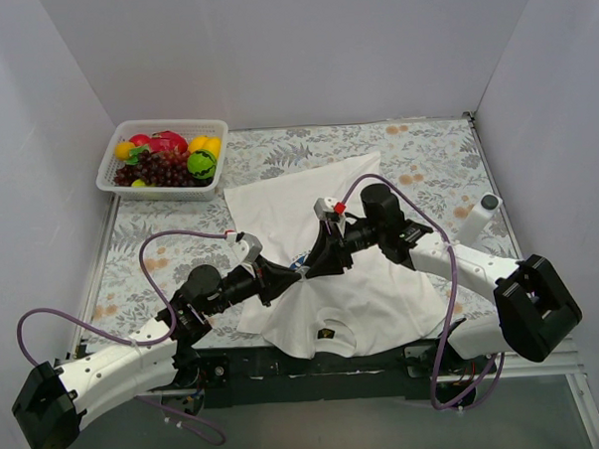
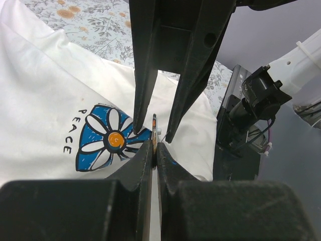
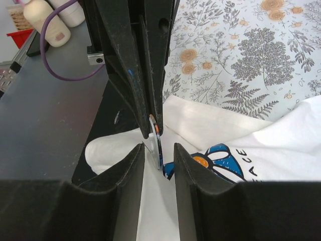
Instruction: Pin the brooch onto the clothing
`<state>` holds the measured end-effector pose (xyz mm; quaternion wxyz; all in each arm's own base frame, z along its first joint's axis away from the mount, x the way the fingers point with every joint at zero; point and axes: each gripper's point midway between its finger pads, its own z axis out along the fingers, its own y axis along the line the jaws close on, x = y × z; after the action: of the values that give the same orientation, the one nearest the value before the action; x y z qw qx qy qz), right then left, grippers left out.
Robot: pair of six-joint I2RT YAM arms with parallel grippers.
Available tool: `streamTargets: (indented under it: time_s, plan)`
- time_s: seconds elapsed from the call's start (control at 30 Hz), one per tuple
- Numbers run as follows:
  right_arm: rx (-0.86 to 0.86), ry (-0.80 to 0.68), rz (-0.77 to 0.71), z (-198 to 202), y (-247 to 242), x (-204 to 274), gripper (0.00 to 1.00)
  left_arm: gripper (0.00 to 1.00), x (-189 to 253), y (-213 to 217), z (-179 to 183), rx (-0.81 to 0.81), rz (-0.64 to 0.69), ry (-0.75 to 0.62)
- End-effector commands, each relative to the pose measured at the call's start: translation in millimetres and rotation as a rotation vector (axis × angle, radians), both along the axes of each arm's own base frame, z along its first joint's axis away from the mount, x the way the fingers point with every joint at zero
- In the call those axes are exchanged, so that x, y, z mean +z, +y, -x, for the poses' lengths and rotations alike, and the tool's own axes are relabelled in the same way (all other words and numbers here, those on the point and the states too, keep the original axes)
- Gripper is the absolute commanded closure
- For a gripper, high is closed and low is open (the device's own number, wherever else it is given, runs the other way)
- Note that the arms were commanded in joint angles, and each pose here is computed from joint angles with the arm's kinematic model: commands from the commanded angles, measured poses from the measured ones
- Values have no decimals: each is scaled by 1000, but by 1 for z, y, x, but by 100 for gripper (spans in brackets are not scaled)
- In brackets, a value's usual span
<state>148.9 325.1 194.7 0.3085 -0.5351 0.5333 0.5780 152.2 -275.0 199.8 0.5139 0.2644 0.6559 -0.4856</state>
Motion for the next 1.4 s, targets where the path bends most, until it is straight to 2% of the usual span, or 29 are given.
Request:
streamTargets:
  time_s: [0.0,0.17,0.5,1.03,1.37]
  plan:
    - [20,-32,-41,-6,6,19,63,100,22,-2,1,-16,35,-49]
    - [22,-22,-34,-5,6,15,64,100,22,-1,1,-13,37,-45]
    - [16,14,-8,-4,4,4,75,100,24,-1,1,-13,40,-48]
    - [-48,61,34,-11,10,-5,76,100,23,-8,0,-36,41,-46]
    - [-97,82,38,-19,14,-5,88,100,24,-8,2,-42,43,-44]
